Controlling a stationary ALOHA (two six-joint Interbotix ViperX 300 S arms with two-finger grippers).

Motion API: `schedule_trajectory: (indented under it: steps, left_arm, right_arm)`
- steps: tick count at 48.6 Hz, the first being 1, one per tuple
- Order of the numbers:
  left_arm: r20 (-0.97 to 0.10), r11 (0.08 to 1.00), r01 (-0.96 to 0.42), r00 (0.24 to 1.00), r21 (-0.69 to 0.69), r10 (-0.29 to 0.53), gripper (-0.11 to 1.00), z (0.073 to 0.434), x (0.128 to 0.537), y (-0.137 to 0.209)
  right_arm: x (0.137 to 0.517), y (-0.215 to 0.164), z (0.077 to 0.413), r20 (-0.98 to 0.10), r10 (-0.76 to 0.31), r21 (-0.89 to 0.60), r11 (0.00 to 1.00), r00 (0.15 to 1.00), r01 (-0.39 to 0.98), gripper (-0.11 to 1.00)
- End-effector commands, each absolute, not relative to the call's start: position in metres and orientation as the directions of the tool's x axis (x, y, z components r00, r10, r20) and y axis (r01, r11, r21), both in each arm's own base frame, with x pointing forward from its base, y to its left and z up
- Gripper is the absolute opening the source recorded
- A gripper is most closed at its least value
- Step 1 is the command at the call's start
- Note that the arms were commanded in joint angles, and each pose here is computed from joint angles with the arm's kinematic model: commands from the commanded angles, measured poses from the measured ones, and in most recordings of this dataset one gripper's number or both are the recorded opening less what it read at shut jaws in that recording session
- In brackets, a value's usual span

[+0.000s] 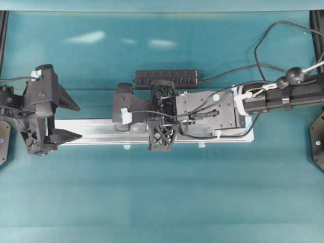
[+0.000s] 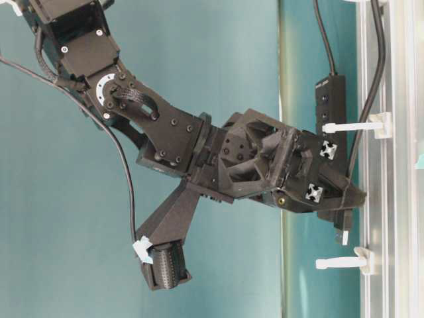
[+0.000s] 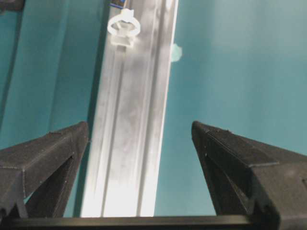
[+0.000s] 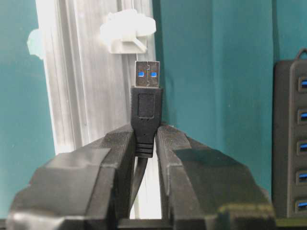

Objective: Pass the USB cable through three rings with both arms.

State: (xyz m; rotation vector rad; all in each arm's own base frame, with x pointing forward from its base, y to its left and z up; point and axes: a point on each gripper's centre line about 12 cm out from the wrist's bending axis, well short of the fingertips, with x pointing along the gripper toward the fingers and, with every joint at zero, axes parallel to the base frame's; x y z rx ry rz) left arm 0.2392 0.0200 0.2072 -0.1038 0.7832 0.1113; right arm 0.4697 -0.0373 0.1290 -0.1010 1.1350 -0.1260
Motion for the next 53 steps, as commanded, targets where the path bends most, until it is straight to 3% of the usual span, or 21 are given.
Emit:
schedule_trajectory:
  steps: [1,53]
  left_arm:
    - [-0.695,0.989,-0.140,0.716,-0.054,0.064,0.96,0.212,0.241,0.021]
    - [-0.694,0.989,-0.141,0.717,-0.053,0.065,0.95,0.212,0.243,0.021]
  right_arm:
    - [0.474,-0.041,0.137,-0.882,-0.156,-0.152,0.987,0.444,0.045,-0.05]
    - [0.491,-0.030,0.135,-0.855,-0.135,-0.153,0.988,0.501,0.007,-0.06]
